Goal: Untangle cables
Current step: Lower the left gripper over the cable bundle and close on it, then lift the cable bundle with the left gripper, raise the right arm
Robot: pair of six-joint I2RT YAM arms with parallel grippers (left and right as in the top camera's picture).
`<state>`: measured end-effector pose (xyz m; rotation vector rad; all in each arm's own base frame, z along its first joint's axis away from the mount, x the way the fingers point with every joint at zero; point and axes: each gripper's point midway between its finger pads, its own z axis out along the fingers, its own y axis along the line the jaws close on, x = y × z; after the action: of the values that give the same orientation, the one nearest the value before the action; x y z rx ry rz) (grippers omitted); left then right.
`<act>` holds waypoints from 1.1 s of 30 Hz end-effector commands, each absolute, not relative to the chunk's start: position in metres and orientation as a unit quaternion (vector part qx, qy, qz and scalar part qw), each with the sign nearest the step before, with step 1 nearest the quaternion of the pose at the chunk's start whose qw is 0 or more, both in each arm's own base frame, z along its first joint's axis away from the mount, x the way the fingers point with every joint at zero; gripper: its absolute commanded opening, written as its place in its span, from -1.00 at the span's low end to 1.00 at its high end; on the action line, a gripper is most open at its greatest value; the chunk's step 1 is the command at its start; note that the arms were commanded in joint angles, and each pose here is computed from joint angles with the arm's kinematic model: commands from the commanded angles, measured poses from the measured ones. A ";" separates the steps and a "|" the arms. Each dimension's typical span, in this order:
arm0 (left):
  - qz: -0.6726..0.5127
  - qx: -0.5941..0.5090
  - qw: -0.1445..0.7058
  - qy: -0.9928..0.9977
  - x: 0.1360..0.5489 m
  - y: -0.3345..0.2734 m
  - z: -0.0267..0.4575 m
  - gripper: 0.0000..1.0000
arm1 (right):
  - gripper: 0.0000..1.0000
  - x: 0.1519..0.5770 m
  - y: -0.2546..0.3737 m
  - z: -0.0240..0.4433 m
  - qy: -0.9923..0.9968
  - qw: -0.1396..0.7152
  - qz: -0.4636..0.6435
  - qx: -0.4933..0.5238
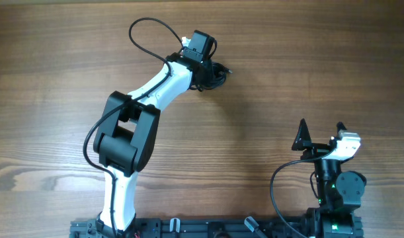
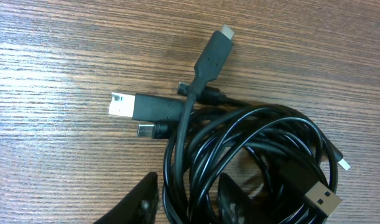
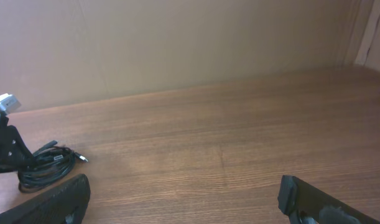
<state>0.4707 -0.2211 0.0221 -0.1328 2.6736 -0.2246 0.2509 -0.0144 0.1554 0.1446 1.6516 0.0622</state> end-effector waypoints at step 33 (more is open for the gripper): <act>-0.050 0.266 0.439 0.857 0.448 -0.242 0.242 -0.92 | 0.99 0.251 -0.010 0.154 0.737 0.673 0.029 0.051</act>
<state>0.4509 -0.2472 0.2093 0.4995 2.2531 -0.2072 0.2509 -0.0144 0.1554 0.1446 1.6516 0.0622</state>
